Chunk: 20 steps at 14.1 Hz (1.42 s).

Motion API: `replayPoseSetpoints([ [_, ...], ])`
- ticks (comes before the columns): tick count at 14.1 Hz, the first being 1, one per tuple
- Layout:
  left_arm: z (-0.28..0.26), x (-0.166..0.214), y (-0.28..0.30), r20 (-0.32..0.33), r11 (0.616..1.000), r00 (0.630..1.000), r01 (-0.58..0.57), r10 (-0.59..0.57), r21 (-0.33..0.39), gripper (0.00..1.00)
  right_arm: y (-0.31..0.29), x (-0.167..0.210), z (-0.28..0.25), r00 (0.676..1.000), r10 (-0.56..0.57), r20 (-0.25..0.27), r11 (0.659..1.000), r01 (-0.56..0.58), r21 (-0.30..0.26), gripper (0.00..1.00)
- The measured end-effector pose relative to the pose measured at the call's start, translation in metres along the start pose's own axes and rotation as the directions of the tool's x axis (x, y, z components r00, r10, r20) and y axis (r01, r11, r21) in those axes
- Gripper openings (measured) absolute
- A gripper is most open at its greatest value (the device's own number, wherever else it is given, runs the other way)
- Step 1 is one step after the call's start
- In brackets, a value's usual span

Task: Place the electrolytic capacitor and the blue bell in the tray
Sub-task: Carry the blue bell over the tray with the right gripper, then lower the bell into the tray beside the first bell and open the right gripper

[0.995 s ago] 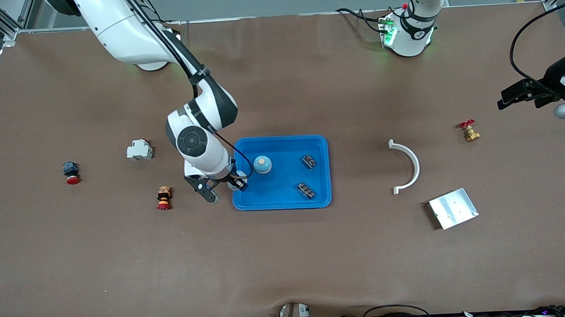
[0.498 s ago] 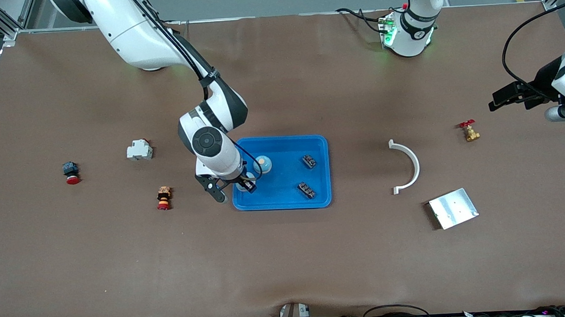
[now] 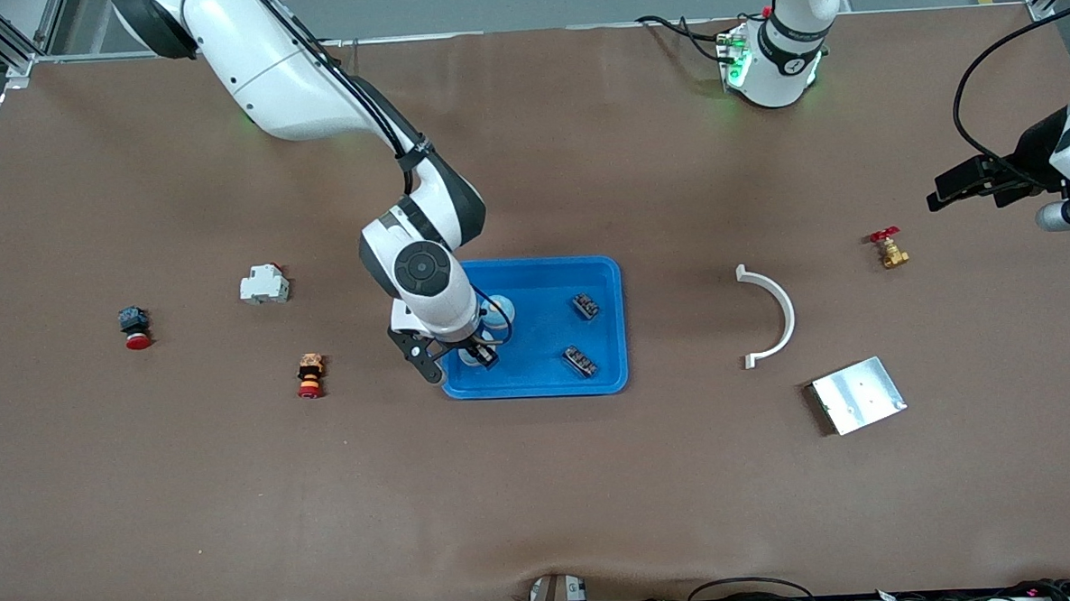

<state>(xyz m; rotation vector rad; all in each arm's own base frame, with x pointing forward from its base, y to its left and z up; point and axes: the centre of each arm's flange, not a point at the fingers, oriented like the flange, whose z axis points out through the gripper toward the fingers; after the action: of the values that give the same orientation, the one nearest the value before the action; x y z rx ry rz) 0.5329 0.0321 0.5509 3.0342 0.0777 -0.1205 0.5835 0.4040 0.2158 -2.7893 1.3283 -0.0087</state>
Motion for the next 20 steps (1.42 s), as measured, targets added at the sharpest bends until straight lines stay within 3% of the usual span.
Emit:
replayPoseSetpoints([
  [10, 0.002, 0.002, -0.008, 0.0, 1.0, 1.0, 0.015, -0.015, 0.0, 1.0, -0.018, -0.026, 0.018, 0.999, 0.054, 0.001, 0.998, -0.054, 0.013, 0.66],
  [20, -0.017, 0.041, 0.025, -0.062, 0.999, 0.997, -0.043, 0.043, 0.014, 1.0, -0.019, -0.031, 0.025, 0.999, 0.052, -0.016, 0.999, -0.052, 0.008, 0.66],
])
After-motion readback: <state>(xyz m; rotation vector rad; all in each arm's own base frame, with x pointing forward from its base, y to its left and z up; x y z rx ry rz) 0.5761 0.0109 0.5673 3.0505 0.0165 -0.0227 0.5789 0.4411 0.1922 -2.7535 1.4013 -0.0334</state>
